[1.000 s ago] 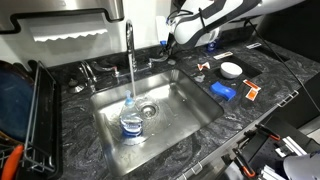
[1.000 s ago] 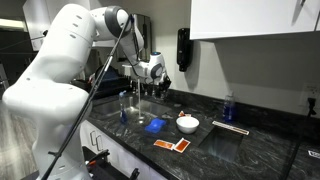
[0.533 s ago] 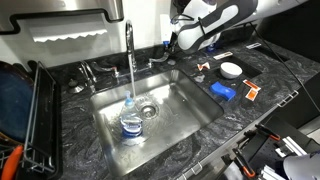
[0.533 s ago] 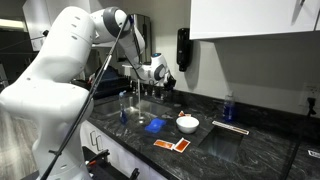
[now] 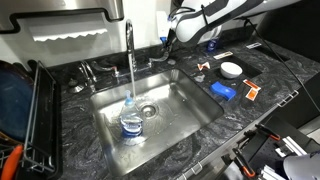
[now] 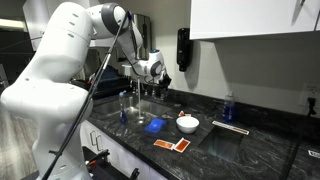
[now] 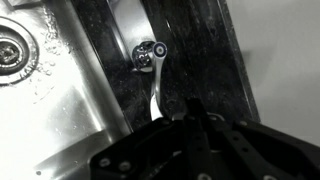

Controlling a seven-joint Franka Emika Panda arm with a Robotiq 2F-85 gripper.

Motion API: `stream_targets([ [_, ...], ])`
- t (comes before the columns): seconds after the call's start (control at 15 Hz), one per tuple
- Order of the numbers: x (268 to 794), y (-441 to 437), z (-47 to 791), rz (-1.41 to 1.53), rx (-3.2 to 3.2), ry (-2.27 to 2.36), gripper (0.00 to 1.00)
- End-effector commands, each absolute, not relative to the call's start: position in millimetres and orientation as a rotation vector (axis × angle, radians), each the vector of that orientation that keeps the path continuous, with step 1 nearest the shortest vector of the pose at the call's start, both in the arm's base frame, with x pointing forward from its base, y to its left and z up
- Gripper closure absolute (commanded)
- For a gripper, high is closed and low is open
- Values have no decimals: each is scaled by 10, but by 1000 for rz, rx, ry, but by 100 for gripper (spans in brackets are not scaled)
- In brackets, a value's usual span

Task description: Close the water tap.

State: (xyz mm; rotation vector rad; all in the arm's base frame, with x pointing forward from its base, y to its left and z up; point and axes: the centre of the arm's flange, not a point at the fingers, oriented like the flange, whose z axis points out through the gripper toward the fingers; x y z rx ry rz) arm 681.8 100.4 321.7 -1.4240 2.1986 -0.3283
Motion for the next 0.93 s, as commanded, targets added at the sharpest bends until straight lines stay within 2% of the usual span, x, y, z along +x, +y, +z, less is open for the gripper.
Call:
stream_targets([
  [0.0, 6596, 942, 3502, -268, -1459, 2214, 100],
  [0.47, 6372, 950, 3571, -53, -1592, 2297, 100],
  [0.87, 6452, 850, 3289, -123, -1615, 2365, 100],
])
